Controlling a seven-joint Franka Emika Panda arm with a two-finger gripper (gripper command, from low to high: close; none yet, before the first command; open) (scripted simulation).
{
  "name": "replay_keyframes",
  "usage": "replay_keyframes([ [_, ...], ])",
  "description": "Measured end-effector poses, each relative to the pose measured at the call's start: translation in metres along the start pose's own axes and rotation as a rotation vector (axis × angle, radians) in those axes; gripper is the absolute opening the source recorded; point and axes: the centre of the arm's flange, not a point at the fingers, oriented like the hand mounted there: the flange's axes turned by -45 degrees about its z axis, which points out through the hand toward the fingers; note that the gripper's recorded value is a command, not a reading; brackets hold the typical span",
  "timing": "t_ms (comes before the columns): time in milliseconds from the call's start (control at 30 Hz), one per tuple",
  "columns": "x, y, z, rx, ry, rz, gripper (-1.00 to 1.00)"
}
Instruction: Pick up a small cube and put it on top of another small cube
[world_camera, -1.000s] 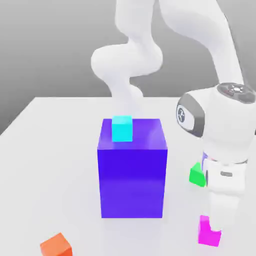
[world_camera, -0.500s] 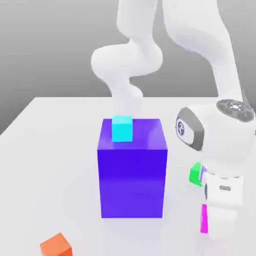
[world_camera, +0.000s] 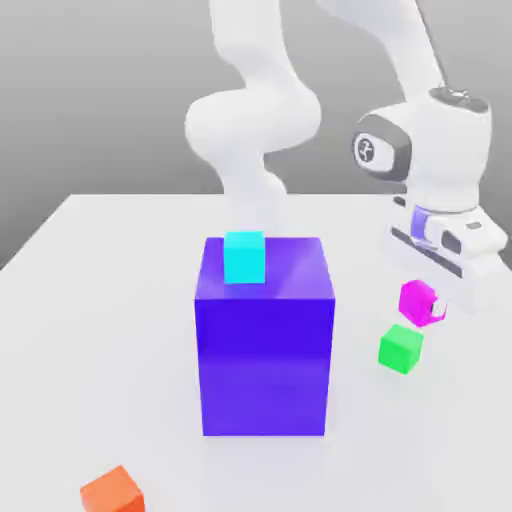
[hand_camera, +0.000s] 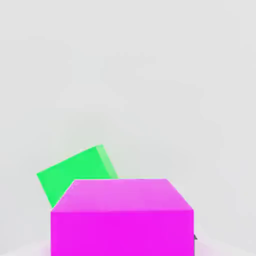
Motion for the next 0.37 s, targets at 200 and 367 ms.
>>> replay_keyframes([
  [200,0.002,-0.006,0.043,-0.003,-0.010,-0.033,-1.00],
  [367,-0.001,-0.006,0.059,-0.003,-0.009,-0.024,1.00],
])
